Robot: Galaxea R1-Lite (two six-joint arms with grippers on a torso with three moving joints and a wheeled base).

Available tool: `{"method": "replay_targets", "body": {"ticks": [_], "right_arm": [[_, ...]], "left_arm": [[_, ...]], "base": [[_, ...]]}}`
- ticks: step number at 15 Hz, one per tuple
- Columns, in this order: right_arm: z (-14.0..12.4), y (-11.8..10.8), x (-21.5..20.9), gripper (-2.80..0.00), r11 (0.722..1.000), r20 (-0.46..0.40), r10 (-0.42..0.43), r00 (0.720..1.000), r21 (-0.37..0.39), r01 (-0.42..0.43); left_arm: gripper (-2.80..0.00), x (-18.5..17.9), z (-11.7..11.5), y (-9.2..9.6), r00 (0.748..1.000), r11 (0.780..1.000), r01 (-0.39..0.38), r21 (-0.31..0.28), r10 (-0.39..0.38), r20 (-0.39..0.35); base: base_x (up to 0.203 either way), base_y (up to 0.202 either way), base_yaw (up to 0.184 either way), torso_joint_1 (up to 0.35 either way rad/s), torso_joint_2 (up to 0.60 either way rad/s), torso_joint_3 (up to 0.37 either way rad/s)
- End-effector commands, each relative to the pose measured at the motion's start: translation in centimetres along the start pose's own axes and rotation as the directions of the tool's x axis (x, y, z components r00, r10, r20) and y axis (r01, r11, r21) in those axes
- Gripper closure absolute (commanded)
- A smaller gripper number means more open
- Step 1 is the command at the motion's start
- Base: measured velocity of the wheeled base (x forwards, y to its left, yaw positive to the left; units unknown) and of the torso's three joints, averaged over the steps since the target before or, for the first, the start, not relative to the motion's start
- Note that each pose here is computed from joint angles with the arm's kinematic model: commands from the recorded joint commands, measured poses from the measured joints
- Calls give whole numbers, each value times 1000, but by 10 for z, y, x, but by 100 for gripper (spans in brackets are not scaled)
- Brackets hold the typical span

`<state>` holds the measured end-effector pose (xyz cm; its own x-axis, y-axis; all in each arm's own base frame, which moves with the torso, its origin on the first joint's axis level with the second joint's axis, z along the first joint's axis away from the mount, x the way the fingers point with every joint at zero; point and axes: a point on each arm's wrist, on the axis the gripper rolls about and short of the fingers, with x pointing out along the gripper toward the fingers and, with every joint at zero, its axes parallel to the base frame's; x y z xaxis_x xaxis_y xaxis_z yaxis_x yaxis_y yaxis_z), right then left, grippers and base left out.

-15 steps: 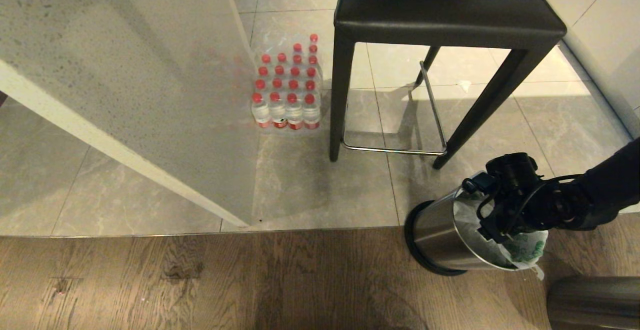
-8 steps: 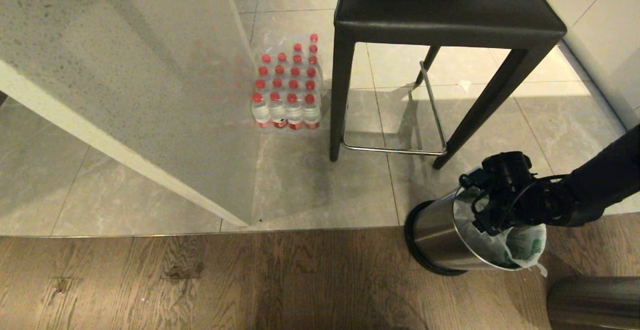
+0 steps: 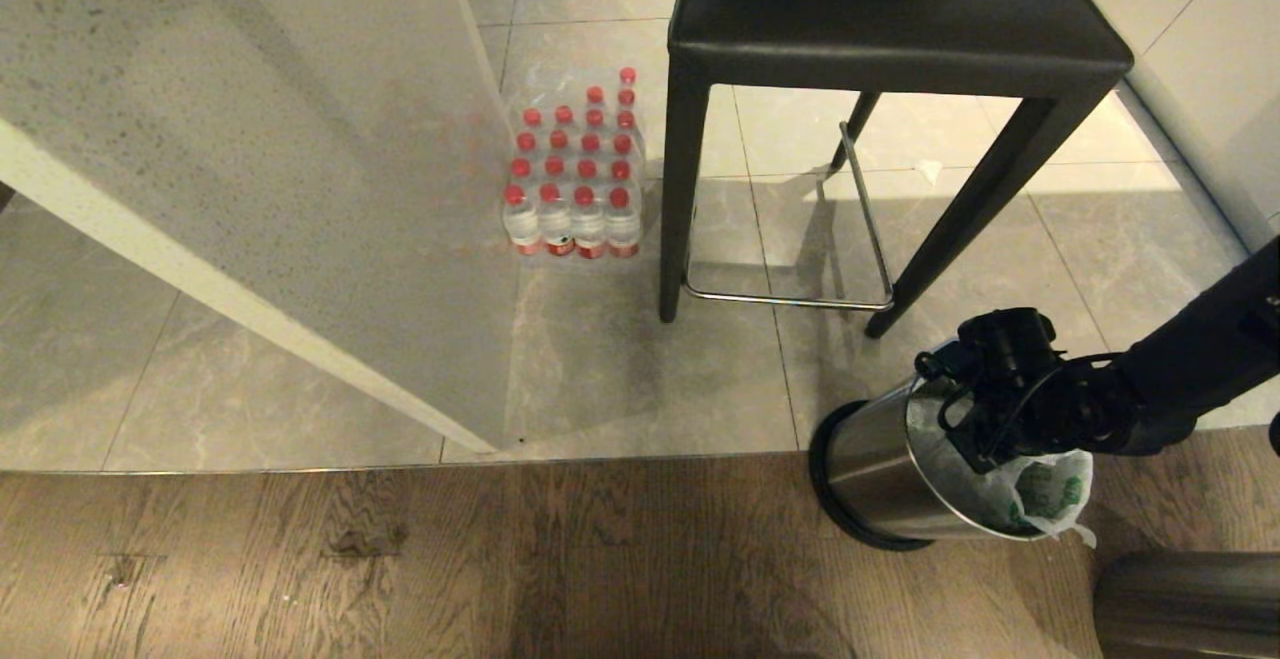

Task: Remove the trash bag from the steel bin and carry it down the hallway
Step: Pick up the trash bag

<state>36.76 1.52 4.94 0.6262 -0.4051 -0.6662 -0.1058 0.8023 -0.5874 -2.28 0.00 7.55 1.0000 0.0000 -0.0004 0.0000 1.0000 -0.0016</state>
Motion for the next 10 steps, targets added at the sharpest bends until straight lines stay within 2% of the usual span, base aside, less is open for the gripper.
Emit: {"method": "replay_targets", "body": {"ticks": [1, 5, 10], "right_arm": [[0, 0, -2, 0, 1000, 5, -5, 1000, 0, 5], [-1, -7, -15, 0, 999, 9, -6, 1000, 48, 5], [-11, -40, -91, 0, 996, 24, 12, 1000, 89, -14]], "left_arm": [[0, 0, 0, 0, 1000, 1000, 0, 0, 0, 0], [0, 0, 0, 0, 1000, 1000, 0, 0, 0, 0], [0, 0, 0, 0, 1000, 1000, 0, 0, 0, 0]], "base": [[0, 0, 0, 0, 0, 0], [0, 0, 0, 0, 0, 0], [0, 0, 0, 0, 0, 0]]}}
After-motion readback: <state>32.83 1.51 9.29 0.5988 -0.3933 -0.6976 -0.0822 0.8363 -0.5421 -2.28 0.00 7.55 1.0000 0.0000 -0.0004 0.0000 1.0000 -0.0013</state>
